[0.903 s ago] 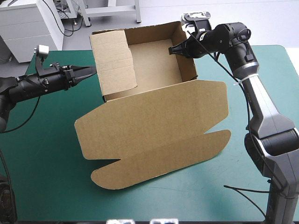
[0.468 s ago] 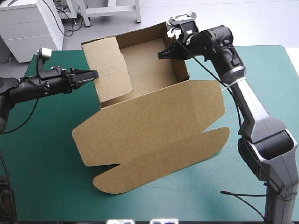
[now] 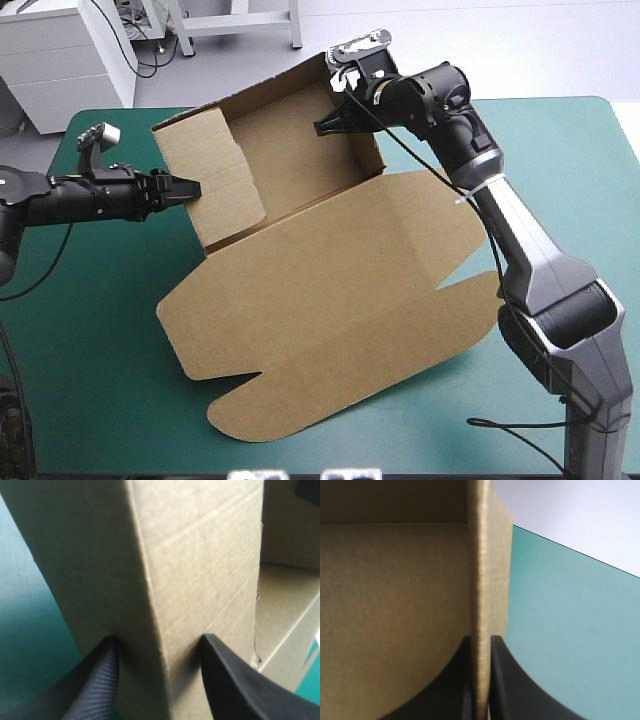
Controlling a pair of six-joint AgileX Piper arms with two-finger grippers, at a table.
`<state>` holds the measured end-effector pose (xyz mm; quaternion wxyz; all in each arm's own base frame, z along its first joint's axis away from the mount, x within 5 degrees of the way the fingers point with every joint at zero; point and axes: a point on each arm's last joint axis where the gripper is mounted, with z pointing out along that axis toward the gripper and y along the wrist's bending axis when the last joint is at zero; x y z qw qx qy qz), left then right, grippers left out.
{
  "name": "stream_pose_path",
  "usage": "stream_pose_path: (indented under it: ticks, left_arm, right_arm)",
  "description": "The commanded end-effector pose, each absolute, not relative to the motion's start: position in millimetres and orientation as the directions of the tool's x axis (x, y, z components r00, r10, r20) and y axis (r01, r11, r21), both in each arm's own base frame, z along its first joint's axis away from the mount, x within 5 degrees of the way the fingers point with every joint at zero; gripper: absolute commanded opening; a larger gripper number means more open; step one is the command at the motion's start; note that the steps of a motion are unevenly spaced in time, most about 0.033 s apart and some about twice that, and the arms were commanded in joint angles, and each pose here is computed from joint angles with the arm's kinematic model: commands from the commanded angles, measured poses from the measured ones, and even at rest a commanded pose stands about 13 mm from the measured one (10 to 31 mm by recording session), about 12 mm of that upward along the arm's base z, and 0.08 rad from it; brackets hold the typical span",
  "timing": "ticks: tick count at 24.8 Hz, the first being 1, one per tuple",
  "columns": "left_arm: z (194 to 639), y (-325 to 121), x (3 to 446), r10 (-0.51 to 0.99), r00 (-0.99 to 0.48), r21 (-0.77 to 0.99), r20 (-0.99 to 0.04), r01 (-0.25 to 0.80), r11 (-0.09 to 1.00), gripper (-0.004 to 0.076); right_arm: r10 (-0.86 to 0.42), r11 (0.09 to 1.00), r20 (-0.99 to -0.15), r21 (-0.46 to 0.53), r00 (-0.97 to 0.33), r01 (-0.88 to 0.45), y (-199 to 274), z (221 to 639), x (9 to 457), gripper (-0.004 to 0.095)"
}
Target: Fold the box
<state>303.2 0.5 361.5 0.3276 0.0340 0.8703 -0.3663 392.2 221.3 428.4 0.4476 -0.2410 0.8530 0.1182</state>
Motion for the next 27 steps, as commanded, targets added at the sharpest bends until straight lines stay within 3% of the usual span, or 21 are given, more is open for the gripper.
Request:
stream_pose_path:
  ticks: [1,6,16,19,21,24,27]
  left_arm:
    - [385.4,-7.4,302.7,-0.235,-0.696,-0.586,-0.678,0.319,0.745,0.0355]
    - [382.8,-14.3,311.5,-0.233,-0.655,-0.519,-0.719,0.283,0.806,0.0352]
    - [382.8,-13.8,312.8,-0.252,-0.653,-0.533,-0.714,0.273,0.801,0.0352]
    - [381.2,-19.1,307.3,-0.202,-0.693,-0.547,-0.692,0.321,0.773,0.0359]
    - [379.8,-22.0,303.4,-0.174,-0.723,-0.563,-0.668,0.338,0.755,0.0402]
    - [378.6,-24.4,299.6,-0.147,-0.749,-0.576,-0.647,0.353,0.737,0.0615]
    - [380.7,-24.9,300.9,-0.171,-0.739,-0.589,-0.651,0.351,0.728,0.0643]
  right_arm:
    - [-0.169,0.837,-0.909,0.072,-0.382,-0.543,223.1,471.0,370.7,-0.0003]
    - [-0.153,0.823,-0.908,0.102,-0.39,-0.559,225.3,473.8,367.5,-0.0004]
    - [-0.153,0.82,-0.91,0.1,-0.385,-0.563,225.5,474.5,367.3,-0.0004]
    - [-0.14,0.824,-0.921,0.095,-0.364,-0.559,225.4,476.7,368.5,-0.0004]
    - [-0.129,0.824,-0.925,0.101,-0.358,-0.558,225.6,477.7,368.9,-0.0004]
    - [-0.108,0.822,-0.925,0.122,-0.364,-0.556,226.3,478.4,368.7,-0.0004]
    - [-0.094,0.811,-0.922,0.147,-0.375,-0.566,227.9,478.5,367.6,-0.0004]
